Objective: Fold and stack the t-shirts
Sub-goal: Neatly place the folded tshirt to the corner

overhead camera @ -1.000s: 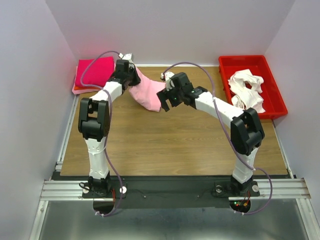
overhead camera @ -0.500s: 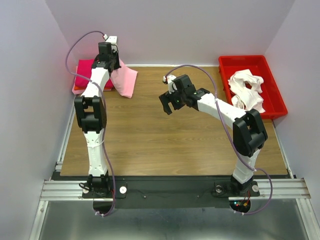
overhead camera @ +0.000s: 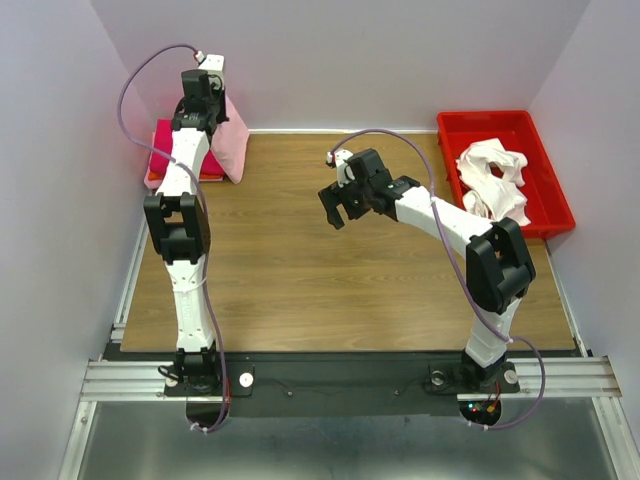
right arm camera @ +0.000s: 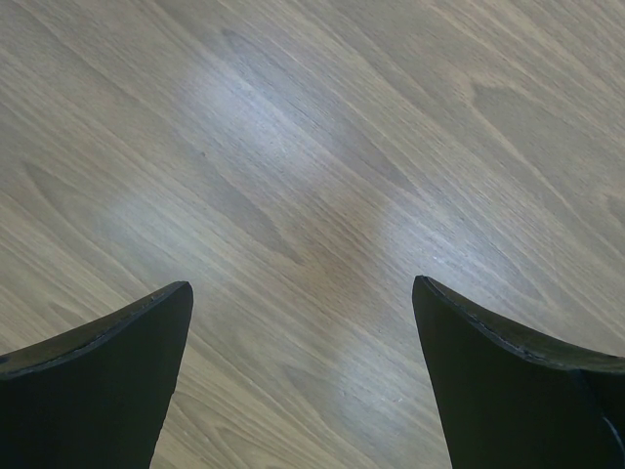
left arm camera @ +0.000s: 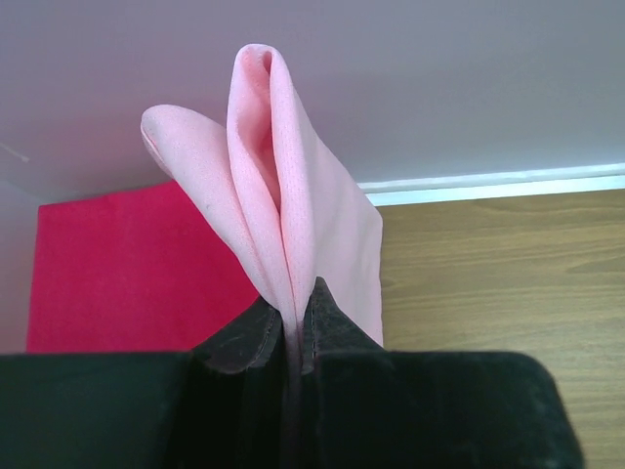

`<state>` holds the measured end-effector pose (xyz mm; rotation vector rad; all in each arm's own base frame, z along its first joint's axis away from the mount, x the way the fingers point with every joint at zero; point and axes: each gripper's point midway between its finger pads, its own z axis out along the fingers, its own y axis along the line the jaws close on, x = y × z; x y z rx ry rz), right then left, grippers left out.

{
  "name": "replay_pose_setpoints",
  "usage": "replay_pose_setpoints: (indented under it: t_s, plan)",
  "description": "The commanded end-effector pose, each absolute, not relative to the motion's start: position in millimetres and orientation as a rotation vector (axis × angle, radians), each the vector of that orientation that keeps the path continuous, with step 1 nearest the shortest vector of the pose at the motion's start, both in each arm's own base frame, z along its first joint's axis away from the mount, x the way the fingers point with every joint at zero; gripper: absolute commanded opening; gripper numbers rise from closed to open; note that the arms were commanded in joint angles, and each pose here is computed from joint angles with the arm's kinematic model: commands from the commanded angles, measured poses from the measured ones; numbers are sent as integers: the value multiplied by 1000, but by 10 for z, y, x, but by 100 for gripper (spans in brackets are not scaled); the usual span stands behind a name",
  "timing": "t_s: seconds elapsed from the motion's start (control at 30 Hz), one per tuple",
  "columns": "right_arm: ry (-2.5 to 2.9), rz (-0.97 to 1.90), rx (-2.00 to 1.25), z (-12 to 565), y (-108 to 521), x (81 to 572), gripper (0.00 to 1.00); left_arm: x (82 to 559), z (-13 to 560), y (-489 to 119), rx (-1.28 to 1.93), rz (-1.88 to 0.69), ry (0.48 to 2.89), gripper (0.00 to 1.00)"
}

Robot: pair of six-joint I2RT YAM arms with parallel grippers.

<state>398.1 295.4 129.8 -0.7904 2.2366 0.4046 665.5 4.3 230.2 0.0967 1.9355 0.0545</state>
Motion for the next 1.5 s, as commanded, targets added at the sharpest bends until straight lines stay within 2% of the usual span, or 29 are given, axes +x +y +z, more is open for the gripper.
replay_pose_setpoints:
  t_s: [0.0,0.3,0.73,1.47]
  plan:
    - [2188,423,-787,1480,2990,3991,100,6690,3101,197,92,76,1753,0]
    - [2191,433,-784,1473,3010,3996,100,6624,3361,241,112,90,1706,0]
    - [2208,442,-792,1402,3042,4009,100,6688,3228,708,143,161,1711,0]
    - [2250,450,-804,1234,3087,4032,100,6899,2664,1424,189,251,1740,3]
